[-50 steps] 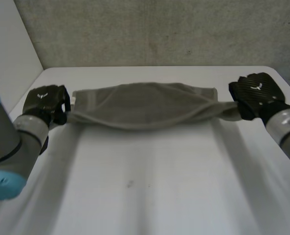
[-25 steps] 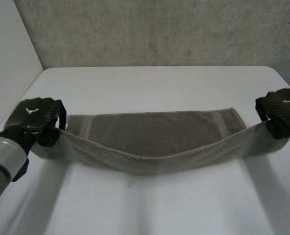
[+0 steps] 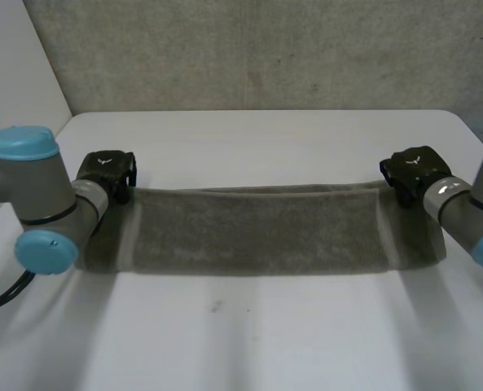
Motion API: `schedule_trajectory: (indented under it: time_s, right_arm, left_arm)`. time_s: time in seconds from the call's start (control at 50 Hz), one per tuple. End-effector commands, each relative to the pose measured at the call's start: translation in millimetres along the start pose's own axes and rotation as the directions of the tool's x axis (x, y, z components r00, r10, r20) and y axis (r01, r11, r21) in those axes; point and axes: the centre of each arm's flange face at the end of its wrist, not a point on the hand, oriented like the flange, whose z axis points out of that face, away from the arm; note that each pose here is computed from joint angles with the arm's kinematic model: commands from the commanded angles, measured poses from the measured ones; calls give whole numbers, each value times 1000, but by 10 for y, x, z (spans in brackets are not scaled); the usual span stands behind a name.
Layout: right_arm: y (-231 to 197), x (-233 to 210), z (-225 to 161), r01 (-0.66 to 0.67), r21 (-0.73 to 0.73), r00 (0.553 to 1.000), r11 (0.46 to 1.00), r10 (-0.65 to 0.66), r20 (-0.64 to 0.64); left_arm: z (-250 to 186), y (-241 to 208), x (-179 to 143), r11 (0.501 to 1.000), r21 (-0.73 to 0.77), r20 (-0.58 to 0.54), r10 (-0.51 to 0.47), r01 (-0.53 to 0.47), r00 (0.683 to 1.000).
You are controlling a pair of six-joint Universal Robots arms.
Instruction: Fold the towel.
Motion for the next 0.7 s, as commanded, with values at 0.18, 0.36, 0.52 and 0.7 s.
schedule_trajectory:
  time_s: [0.18,0.36,0.52,0.7]
  right_arm:
    - [-39,1,470,36,9,990,999,-35,-138]
    - [-367,224,367,13,66,972,998,3,-233]
    - [-732,372,-105,-87,158,968,984,121,-218]
    - [-710,221,-590,-108,130,982,986,126,-142]
  left_arm:
    - [378,36,176,998,60,-30,2,0,1000]
    - [335,15,206,998,58,-37,-7,9,999]
    - [-79,-208,156,997,60,-40,-53,55,998]
    - [-699,-417,59,987,122,-26,-100,103,995]
